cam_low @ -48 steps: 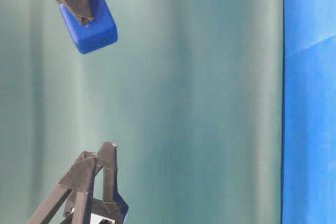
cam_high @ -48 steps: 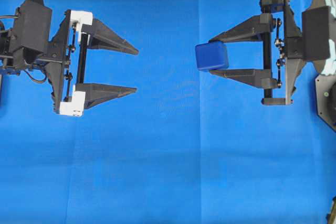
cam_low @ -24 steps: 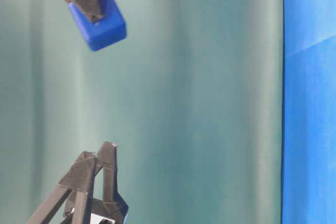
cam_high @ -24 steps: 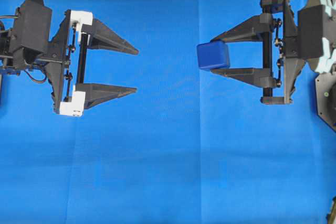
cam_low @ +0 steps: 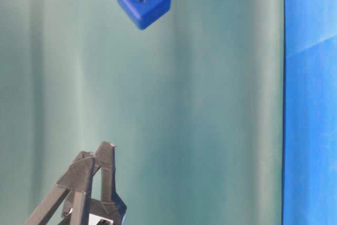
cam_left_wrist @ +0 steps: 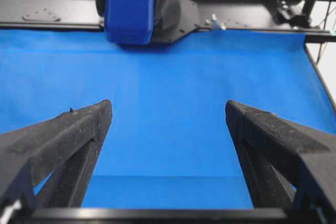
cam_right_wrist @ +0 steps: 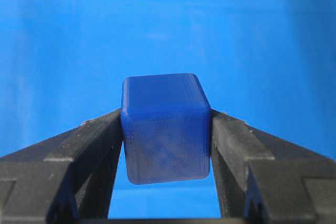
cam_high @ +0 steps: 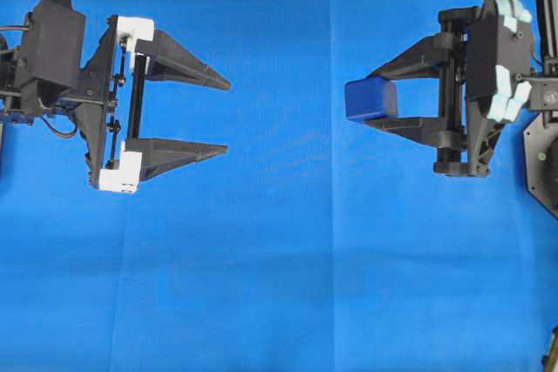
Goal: Handover the blue block to the right arm after grasping it with the left arm, then place it in the designated position.
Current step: 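Hold the cube in the right gripper and rotate it downward, then move the right gripper left and lower the cube to the table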
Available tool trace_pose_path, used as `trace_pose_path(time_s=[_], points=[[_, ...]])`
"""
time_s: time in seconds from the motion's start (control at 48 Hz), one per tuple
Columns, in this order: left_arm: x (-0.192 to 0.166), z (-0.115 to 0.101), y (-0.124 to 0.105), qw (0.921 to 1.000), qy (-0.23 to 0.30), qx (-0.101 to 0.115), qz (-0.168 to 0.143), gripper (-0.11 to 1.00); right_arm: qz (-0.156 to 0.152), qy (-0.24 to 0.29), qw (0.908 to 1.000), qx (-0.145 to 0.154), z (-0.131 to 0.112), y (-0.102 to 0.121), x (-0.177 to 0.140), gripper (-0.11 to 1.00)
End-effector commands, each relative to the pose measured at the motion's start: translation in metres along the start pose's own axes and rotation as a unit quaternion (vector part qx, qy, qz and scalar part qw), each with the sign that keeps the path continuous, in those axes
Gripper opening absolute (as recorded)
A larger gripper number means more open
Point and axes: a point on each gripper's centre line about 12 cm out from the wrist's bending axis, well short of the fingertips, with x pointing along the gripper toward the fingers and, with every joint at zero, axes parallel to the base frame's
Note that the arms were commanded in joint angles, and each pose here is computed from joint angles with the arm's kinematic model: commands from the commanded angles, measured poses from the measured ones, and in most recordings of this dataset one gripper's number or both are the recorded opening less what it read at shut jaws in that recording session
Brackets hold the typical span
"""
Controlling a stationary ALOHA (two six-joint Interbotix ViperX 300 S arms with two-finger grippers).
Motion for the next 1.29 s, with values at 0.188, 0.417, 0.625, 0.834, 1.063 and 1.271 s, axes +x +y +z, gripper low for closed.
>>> trace_pose_path(time_s=[0.188,0.417,0.625,0.834,1.063,1.271], points=[[-0.002,0.015,0.000,0.9997,-0.024,0.003,0.000,0.93,0.002,-0.004,1.0000,0.002,0.004,0.001,-0.003,0.35],[-0.002,0.016,0.000,0.9997,-0.025,0.004,0.000,0.93,0.001,-0.004,1.0000,0.002,0.004,0.001,-0.003,0.35],[-0.002,0.015,0.000,0.9997,-0.023,0.004,0.000,0.93,0.001,-0.003,1.0000,0.002,0.003,0.001,-0.003,0.35],[-0.002,0.015,0.000,0.9997,-0.023,0.004,0.000,0.93,0.001,-0.004,1.0000,0.002,0.004,0.000,-0.003,0.35],[-0.002,0.016,0.000,0.9997,-0.024,0.004,0.000,0.93,0.006,0.006,1.0000,-0.002,-0.002,0.004,0.013,0.35],[-0.002,0.016,0.000,0.9997,-0.024,0.004,0.000,0.93,0.022,0.020,0.9995,-0.007,-0.014,0.011,0.049,0.35]])
